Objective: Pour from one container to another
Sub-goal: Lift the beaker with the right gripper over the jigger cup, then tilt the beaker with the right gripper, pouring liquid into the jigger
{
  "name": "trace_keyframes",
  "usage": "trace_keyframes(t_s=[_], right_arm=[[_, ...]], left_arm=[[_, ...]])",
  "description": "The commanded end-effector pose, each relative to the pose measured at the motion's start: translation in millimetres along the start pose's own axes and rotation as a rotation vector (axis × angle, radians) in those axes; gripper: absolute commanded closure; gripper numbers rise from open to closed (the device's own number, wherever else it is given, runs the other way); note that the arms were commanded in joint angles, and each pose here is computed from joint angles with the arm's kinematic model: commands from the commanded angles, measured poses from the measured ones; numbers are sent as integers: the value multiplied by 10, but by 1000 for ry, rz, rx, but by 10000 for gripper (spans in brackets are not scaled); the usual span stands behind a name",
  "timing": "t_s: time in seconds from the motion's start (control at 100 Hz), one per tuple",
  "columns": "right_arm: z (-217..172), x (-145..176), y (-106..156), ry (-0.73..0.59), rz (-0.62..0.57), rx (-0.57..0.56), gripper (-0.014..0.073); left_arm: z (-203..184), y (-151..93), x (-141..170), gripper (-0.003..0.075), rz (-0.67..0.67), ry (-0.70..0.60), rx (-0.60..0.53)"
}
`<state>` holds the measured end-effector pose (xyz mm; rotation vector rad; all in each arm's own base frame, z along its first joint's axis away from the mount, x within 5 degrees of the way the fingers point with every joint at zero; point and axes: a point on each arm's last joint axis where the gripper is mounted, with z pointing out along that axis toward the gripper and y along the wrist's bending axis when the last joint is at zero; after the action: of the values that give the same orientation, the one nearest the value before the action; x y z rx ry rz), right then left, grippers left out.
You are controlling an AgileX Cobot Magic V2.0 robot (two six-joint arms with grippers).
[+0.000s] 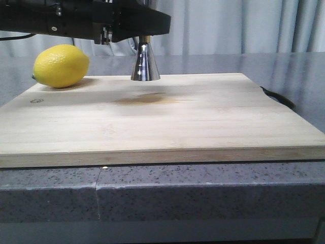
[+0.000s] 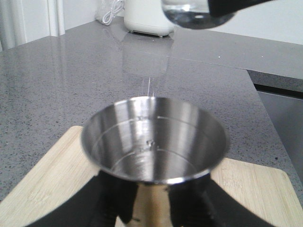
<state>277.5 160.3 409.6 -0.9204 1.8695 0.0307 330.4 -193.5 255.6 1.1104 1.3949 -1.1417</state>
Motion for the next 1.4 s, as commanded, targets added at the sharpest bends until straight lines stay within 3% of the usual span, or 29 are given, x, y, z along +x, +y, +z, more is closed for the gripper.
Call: trace_keyframes(t_s=[0.0,0.32,1.39], right_arm=[[-148,-260,-96,-78,-95,55,301],[6,-472,-40,24,-302,36,301],[33,-506,39,54,-637,4,301]], left_arm=[[-27,-120,-386,500,34,-159,42],[-27,-120,-386,500,34,-159,42],[-27,-120,-386,500,34,-159,42]])
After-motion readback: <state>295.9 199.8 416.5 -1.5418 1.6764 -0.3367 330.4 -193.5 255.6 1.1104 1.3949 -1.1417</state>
